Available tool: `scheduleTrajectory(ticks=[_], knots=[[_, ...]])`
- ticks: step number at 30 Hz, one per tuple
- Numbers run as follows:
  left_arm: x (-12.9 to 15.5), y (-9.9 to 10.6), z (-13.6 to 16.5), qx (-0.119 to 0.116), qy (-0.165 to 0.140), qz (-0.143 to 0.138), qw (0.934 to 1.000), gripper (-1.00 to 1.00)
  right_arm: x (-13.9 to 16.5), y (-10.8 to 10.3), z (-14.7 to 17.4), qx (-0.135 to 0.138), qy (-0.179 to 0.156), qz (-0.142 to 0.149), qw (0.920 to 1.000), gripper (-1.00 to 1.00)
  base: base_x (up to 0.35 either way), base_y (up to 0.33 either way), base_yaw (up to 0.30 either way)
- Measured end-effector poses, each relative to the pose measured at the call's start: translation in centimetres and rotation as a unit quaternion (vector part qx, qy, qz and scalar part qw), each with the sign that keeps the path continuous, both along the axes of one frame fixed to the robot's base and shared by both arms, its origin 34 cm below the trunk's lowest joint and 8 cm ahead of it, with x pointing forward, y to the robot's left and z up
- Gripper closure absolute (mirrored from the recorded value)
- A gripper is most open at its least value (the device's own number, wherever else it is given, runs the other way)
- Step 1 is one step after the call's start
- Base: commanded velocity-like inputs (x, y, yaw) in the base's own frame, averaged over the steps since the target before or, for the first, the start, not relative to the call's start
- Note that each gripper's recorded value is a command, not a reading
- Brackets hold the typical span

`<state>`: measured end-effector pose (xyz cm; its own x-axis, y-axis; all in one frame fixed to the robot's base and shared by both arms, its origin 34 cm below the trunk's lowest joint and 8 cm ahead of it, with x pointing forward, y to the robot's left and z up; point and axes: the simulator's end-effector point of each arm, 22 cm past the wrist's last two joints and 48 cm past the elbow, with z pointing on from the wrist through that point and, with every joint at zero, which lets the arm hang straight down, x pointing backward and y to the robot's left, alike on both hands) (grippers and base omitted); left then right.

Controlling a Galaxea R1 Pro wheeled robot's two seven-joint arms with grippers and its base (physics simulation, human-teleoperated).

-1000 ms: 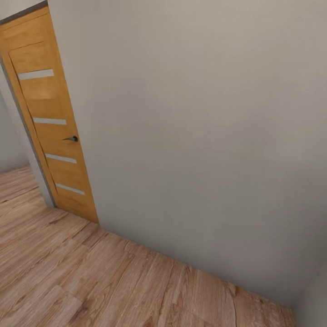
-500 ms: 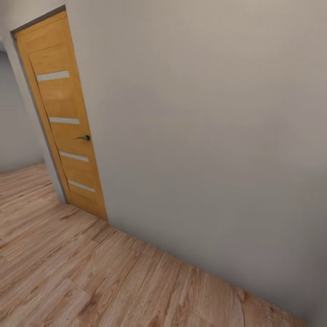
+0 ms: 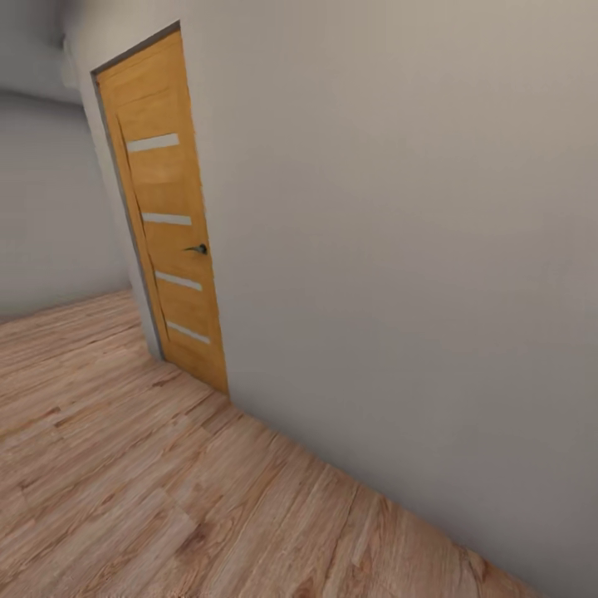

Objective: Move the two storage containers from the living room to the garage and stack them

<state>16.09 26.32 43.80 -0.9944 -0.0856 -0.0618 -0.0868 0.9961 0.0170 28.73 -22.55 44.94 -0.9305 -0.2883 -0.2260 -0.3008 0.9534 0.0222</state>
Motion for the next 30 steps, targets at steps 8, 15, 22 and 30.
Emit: scheduleTrajectory(ticks=[8, 15, 22, 30], knots=[[0.00, 0.00, 0.00, 0.000, 0.000, 0.000, 1.0000, -1.00, -0.03, -0.05, -0.01, 0.000, 0.001, 0.000, 1.0000, -1.00, 0.000, 0.000, 0.275], [0.01, 0.00, 0.01, 0.000, 0.000, 0.000, 1.0000, -1.00, -0.04, -0.06, 0.01, -0.001, 0.001, 0.000, 1.0000, -1.00, 0.113, 0.000, 0.266], [-0.02, 0.00, 0.01, 0.000, 0.000, 0.000, 1.0000, -1.00, -0.06, -0.07, 0.01, -0.001, 0.001, 0.000, 1.0000, -1.00, 0.306, 0.000, 0.076], [-0.04, 0.00, 0.01, 0.000, 0.000, 0.000, 1.0000, -1.00, -0.06, -0.09, 0.01, -0.001, 0.001, 0.000, 1.0000, -1.00, 0.322, 0.000, 0.061]])
